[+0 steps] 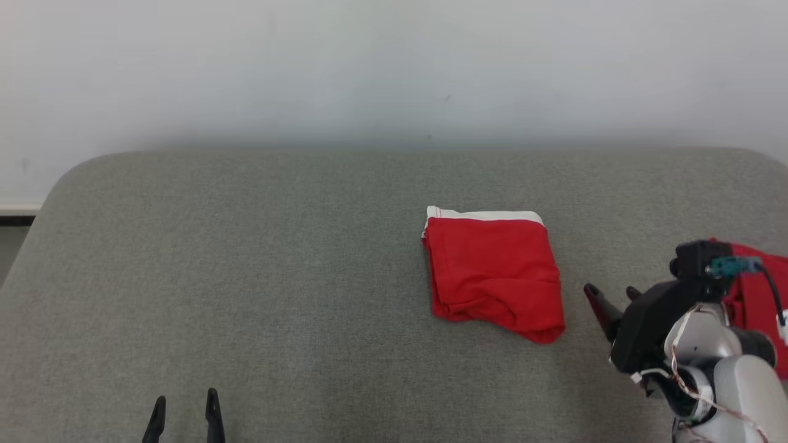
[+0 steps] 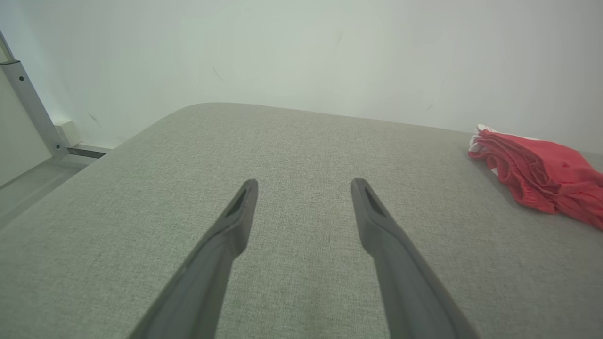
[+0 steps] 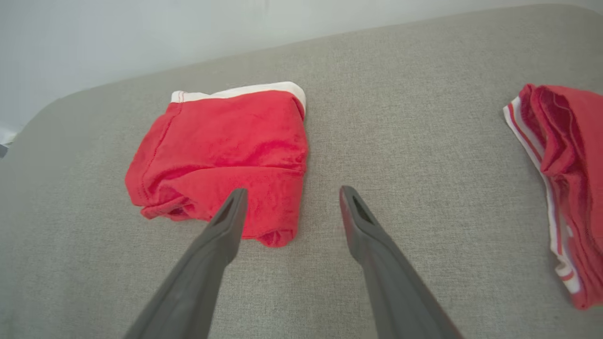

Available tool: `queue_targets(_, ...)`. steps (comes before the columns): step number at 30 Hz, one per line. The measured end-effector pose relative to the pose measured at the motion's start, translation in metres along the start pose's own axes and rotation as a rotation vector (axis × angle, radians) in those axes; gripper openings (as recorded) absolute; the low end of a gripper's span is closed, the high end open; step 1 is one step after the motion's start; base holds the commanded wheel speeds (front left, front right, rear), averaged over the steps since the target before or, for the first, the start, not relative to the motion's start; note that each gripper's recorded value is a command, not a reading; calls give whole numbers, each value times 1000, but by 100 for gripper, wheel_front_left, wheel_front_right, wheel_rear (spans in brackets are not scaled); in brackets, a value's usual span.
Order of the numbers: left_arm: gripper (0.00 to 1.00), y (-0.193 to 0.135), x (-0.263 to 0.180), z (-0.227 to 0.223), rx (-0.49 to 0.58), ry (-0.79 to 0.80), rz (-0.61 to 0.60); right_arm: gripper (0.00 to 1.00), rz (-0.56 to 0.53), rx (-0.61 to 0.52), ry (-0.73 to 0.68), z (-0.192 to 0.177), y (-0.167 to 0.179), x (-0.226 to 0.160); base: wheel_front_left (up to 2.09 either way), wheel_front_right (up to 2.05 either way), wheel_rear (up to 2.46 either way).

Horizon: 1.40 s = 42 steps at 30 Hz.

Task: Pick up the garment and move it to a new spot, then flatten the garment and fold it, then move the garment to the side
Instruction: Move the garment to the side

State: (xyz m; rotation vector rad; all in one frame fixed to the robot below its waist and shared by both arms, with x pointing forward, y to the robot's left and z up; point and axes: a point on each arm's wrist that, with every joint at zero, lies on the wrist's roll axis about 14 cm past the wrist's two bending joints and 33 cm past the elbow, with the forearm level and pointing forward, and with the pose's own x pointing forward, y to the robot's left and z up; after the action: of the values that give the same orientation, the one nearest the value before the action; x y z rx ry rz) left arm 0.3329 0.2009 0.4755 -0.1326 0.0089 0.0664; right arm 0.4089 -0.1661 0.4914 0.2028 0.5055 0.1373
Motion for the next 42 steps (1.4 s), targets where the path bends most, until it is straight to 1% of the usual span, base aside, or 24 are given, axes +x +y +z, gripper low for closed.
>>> queue_targets(3, 100, 1, 1, 0, -7, 1, 12, 100, -49, -19, 98, 7, -10, 11, 0, 0, 0)
queue_targets(6, 100, 6, -1, -1, -18, 4, 35, 100, -96, -35, 199, 2, -19, 21, 0, 0, 0)
queue_targets(12, 100, 23, -10, -7, -28, 24, 102, 100, -94, -27, 265, 12, -10, 50, 0, 0, 0)
queue_targets(18, 100, 32, -12, -11, -25, 42, 142, 100, -117, -22, 356, -4, -11, 80, 0, 0, 0)
queue_targets(22, 100, 36, -11, -15, -21, 58, 163, 100, -117, -22, 416, -22, -8, 100, 0, 0, 0)
queue_targets(26, 100, 37, -8, -19, -20, 74, 174, 100, -98, -5, 487, -45, -2, 117, 0, 0, 0)
queue_targets(29, 100, 40, -9, -24, -20, 93, 188, 100, -90, -21, 506, -52, 2, 127, 0, 0, 0)
queue_targets(30, 100, 40, -8, -25, -20, 98, 191, 94, -87, -27, 512, -55, 3, 130, 0, 0, 0)
queue_targets(31, 100, 40, -8, -26, -18, 101, 193, 46, -84, -32, 517, -56, 4, 133, 0, 0, 0)
queue_targets(32, 100, 41, -7, -27, -17, 103, 195, 4, -80, -41, 519, -57, 5, 135, 0, 0, 0)
queue_targets(33, 100, 42, -6, -27, -16, 105, 198, 4, -78, -56, 516, -57, 7, 137, 0, 0, 0)
queue_targets(34, 100, 41, -6, -28, -17, 109, 196, 0, -74, -70, 515, -57, 9, 137, 0, 0, 0)
queue_targets(36, 100, 39, -4, -29, -18, 109, 188, 0, -67, -100, 515, -56, 13, 137, 0, 0, 0)
queue_targets(42, 100, 22, 15, -24, -26, 85, 126, 0, -81, -278, 477, -35, 10, 128, 0, 0, 0)
